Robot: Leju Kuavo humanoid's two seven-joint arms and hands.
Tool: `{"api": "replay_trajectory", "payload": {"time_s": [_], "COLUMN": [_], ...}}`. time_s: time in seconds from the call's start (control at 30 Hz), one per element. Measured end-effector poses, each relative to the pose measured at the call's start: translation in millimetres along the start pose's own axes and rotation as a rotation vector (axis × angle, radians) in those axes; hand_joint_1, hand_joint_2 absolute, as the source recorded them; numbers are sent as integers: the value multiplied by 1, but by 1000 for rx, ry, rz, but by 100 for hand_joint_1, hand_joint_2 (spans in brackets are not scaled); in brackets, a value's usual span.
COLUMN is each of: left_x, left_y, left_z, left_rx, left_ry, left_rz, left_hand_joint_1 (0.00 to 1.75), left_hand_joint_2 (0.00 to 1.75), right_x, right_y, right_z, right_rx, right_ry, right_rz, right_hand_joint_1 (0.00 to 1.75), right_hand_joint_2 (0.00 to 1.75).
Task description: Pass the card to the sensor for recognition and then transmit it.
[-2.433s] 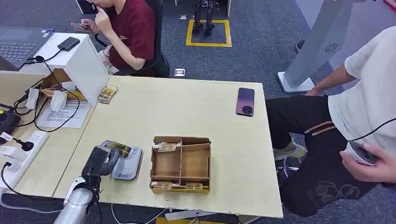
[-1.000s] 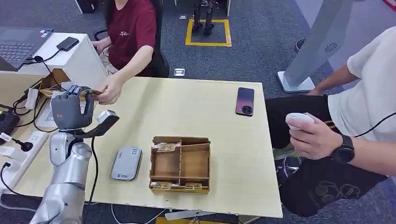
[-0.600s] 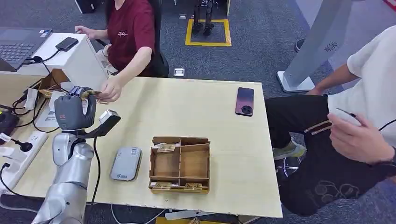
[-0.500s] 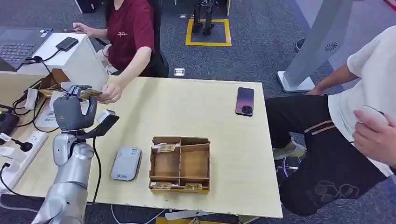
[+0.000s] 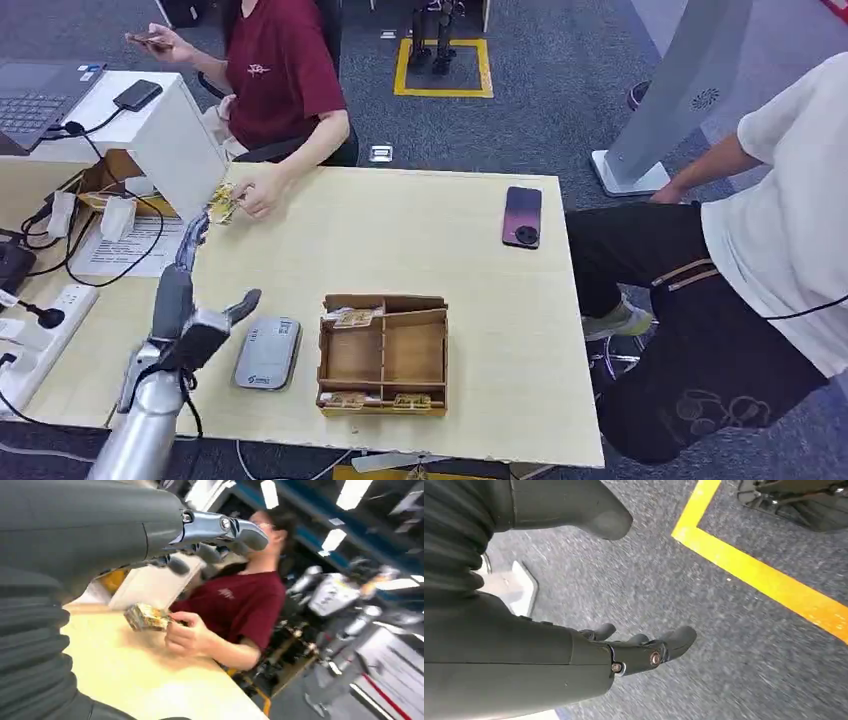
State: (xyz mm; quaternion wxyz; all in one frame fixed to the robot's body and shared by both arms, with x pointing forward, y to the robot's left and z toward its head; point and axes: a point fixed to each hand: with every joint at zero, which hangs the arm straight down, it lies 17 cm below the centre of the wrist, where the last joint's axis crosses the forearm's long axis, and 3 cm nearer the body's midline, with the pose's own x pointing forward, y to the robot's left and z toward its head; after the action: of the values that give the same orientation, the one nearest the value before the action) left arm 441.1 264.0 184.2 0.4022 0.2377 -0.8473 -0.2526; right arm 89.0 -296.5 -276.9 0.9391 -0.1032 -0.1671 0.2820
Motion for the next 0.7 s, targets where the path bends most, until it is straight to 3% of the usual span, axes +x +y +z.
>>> {"api": "replay_trajectory", "payload": {"time_s": [0.1,0.2,0.37,0.7], "left_x": [37,53,75,85], "left_y": [-1,6,13,-5], "left_z": [44,74,91,119], "left_rx": [-24,4,65,-2], "left_ry": [-81,-70,-47,-69], "left_rz": [-88,-57,83,-41], "left_hand_joint_1": [0,0,0,0], "left_hand_joint_2": [175,175,175,175], "right_x": [-4,-4,-5,-6], "right_y": [-3,-6,-7,-11], "right_z": [0,0,0,-1], "right_rx": [-15,-22,-29,-40], "right_ry": [7,9,12,16], "right_rz": [-17,-27,-38,-44], "right_hand_joint_1": [0,0,0,0], "right_hand_joint_2": [175,175,175,175]}}
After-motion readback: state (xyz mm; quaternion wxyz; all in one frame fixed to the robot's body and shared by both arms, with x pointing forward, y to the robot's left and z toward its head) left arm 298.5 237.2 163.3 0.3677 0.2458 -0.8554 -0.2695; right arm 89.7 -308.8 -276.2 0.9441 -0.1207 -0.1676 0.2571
